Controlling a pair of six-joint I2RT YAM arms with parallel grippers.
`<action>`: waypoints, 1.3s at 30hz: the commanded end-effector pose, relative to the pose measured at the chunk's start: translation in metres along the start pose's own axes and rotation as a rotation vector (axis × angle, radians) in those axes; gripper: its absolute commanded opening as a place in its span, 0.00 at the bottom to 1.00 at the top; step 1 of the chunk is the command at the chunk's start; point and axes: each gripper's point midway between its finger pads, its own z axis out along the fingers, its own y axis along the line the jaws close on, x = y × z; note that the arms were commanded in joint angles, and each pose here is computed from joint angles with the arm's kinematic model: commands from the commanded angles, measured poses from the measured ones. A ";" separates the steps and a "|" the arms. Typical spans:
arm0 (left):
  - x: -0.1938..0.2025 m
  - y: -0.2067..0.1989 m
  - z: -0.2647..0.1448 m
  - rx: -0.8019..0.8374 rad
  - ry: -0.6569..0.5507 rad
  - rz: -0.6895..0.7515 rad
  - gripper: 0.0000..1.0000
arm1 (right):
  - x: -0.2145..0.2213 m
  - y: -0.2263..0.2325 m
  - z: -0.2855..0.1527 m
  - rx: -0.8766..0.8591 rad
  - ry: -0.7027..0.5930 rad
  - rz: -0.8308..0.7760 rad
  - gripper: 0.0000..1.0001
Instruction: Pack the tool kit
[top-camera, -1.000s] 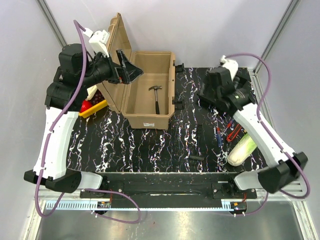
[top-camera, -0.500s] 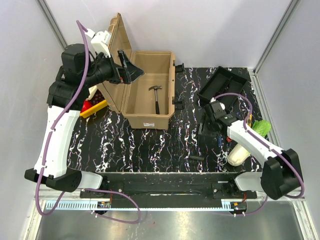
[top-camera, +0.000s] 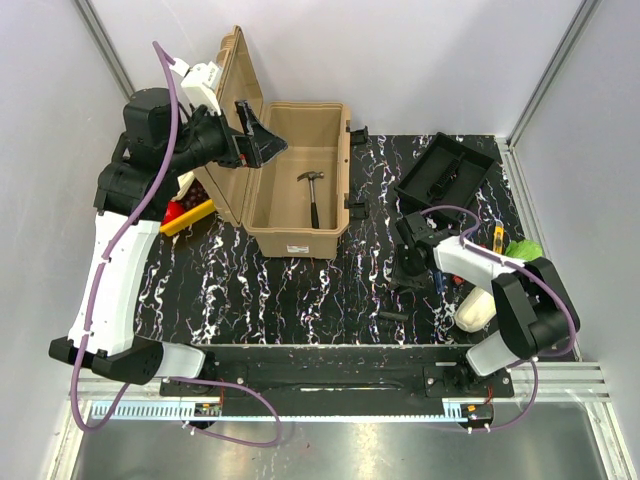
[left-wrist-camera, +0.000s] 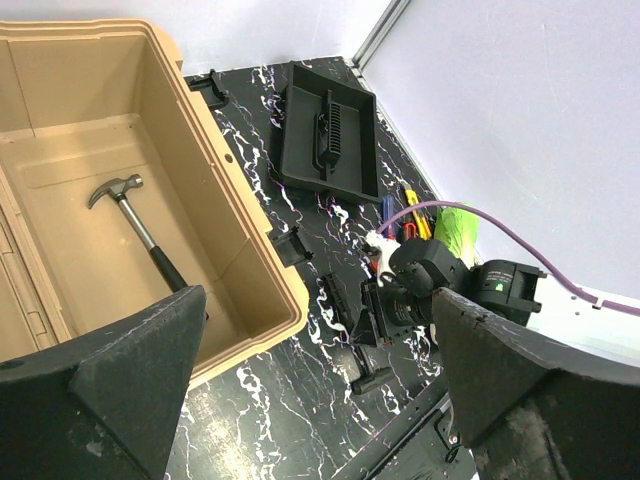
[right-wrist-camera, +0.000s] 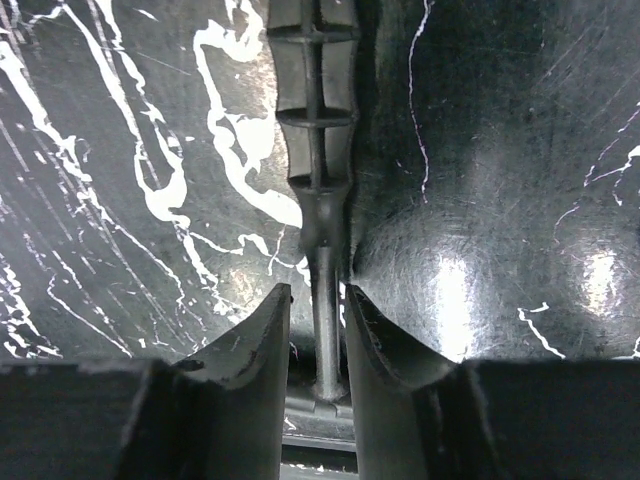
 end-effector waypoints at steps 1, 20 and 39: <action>-0.012 -0.008 -0.008 0.010 -0.061 0.028 0.99 | 0.001 0.000 0.007 0.010 0.007 0.033 0.33; -0.014 -0.008 -0.013 -0.001 -0.076 0.042 0.99 | -0.025 0.001 -0.011 0.174 -0.158 -0.008 0.00; -0.020 -0.015 -0.025 0.006 -0.099 0.052 0.99 | -0.186 0.154 -0.239 -0.344 -0.831 -0.101 0.00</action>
